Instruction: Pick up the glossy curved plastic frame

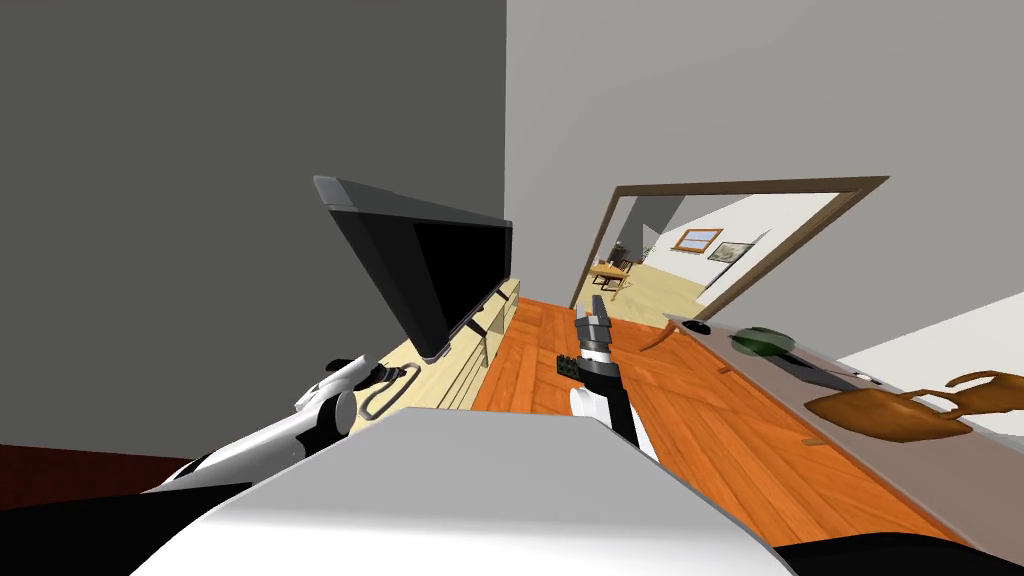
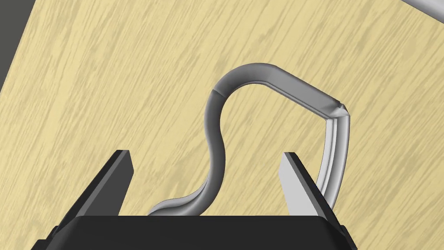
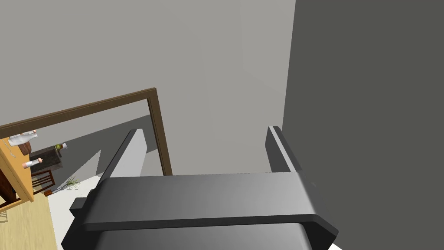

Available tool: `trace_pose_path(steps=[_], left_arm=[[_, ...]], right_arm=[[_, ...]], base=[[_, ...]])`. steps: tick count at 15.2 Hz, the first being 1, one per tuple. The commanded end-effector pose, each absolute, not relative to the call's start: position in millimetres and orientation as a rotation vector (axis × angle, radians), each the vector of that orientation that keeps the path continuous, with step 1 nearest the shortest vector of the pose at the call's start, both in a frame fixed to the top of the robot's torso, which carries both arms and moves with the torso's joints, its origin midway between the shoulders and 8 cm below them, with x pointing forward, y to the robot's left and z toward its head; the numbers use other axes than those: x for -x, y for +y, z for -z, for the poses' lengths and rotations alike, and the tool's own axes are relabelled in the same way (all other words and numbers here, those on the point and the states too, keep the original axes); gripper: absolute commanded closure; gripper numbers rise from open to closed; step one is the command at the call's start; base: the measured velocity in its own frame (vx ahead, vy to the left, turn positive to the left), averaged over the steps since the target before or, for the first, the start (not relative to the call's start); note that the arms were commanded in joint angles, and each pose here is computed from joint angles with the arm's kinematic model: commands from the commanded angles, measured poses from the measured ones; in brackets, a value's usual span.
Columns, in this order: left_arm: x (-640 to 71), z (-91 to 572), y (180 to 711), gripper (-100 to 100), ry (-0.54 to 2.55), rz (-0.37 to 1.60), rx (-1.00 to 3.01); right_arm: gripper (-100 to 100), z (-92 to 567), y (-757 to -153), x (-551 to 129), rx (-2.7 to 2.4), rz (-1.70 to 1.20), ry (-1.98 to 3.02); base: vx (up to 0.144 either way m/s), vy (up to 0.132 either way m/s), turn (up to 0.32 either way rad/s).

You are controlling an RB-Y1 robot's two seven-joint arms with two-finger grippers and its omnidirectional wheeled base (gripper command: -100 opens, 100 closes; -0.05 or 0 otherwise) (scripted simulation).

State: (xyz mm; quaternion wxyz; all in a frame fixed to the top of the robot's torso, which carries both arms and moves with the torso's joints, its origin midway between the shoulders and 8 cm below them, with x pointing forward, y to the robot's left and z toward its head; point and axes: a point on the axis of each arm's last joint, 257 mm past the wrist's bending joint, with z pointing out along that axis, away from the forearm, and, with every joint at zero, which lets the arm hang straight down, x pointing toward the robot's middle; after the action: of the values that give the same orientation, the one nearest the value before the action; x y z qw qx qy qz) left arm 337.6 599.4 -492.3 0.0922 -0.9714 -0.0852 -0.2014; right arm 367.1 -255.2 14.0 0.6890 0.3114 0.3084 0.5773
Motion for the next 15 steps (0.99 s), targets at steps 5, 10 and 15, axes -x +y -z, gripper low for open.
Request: trace_pose_path(steps=[5,10,15], left_arm=[[-330.5,506.7,585.1,-100,-0.29,0.581,2.917],[-330.1,512.2,580.2,100,-0.288,0.582,2.918],[-330.6,504.9,586.8,100,-0.291,0.58,2.917]], right_arm=[[0,-13.9,-255.2,-367.1,-0.697,-1.291,0.69],[0,-13.9,-255.2,-367.0,-0.697,-1.291,0.69],[0,-13.9,-255.2,-367.1,-0.697,-1.292,0.69]], base=[[-0.003,0.023,-0.03],[0.005,0.003,0.008],[0.002,0.003,-0.002]])
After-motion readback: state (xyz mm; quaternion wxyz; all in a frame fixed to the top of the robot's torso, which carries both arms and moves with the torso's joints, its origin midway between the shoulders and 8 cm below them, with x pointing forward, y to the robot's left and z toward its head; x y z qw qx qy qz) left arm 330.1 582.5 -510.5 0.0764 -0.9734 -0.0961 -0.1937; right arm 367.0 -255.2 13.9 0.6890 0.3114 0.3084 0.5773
